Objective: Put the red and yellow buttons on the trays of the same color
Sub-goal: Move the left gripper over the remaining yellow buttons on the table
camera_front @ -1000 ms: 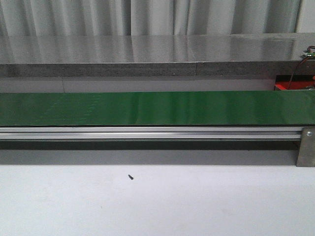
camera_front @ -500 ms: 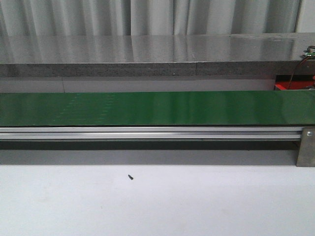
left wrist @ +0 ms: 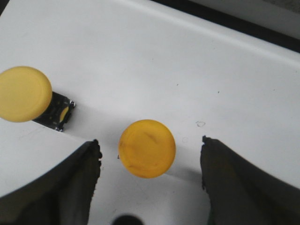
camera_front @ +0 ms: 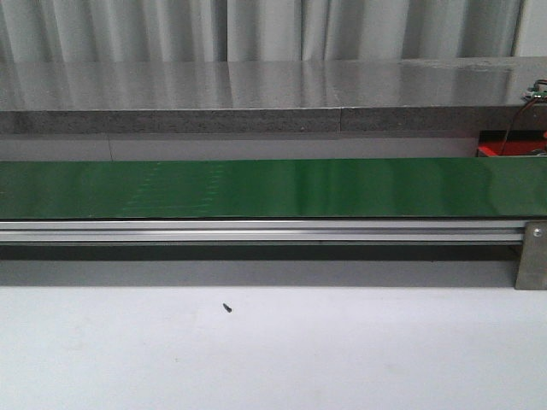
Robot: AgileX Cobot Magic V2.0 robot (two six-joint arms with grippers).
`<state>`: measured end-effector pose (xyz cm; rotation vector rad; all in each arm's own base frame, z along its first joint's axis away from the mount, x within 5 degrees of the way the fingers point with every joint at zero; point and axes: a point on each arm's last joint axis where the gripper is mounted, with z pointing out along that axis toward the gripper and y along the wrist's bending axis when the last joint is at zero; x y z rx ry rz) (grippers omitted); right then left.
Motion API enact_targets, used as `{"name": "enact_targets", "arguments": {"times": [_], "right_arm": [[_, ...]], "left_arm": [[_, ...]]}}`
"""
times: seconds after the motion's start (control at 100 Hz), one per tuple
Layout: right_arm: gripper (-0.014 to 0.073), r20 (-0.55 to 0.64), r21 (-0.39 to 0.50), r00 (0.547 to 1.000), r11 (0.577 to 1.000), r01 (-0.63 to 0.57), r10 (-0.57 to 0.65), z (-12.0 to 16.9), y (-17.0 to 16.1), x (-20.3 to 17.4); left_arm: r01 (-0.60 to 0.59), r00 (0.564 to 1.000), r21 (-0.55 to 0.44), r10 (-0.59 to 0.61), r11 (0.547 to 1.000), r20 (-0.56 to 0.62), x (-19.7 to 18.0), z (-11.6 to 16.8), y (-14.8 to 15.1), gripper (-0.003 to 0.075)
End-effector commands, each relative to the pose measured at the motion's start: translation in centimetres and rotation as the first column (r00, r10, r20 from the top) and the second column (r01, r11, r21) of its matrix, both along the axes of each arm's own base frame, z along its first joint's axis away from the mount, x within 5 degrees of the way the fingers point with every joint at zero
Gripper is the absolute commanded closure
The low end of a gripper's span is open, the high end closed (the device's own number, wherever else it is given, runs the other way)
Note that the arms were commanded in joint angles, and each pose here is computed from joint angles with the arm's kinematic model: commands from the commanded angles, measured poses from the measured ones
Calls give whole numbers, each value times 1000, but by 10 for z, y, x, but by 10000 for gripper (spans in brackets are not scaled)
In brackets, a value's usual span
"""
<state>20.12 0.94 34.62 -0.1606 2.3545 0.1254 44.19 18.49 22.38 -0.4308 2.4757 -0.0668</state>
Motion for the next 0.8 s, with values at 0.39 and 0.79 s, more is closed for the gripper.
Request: {"name": "enact_targets", "arguments": {"times": [0.39,0.79], "right_arm": [[655,102,-1,995,1000,12,-12,16,-1,0],[655,102,-1,995,1000,12,-12,16,-1,0]], "left_arm": [[-25,997,4,25,1000,72,4,17,2,260],[-49,993,13,47,999,110,10,9,6,260]]}}
